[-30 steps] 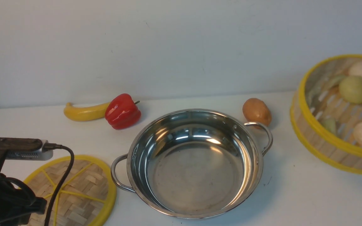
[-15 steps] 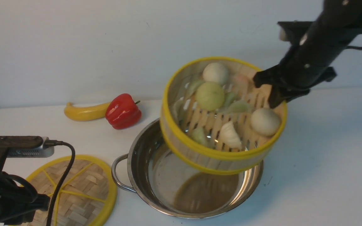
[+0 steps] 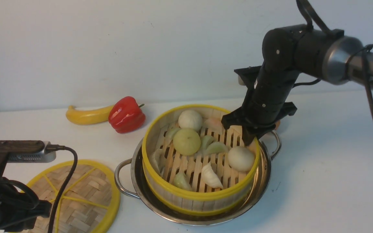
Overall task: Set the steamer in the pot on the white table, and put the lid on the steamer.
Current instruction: 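Place the bamboo steamer basket of food into the steel pot with the right gripper, then grasp the bamboo steamer lid lying on the table by its centre knob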
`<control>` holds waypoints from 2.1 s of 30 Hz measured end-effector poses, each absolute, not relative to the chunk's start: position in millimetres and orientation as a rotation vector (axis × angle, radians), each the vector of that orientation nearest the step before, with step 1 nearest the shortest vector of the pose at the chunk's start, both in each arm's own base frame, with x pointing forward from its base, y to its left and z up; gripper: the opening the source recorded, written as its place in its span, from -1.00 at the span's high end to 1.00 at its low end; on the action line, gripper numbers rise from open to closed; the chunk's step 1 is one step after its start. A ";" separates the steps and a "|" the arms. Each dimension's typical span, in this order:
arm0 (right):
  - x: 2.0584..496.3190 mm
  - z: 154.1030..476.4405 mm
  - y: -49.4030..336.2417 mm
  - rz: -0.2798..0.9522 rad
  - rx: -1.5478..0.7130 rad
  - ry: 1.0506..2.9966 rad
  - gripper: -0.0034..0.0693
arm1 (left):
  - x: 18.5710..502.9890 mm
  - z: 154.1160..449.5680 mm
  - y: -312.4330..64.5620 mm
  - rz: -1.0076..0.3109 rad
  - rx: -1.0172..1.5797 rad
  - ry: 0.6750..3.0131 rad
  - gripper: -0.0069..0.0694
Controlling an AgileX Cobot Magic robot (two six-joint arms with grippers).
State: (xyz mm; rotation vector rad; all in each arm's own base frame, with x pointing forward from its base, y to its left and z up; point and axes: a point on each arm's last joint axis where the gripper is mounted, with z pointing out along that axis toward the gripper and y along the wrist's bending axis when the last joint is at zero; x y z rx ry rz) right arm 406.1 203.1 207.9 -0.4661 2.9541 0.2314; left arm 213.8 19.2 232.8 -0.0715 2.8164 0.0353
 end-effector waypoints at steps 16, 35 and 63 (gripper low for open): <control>411.5 181.4 203.5 0.178 -0.498 2.999 0.77 | 214.3 232.9 17.8 0.009 -0.089 2.811 0.19; 413.7 173.2 206.2 0.201 -0.503 3.005 0.66 | 214.5 233.0 17.7 0.008 -0.089 2.808 0.19; 391.0 439.1 128.0 0.081 -0.315 2.274 0.18 | 253.0 214.4 21.3 0.018 -0.090 2.698 0.19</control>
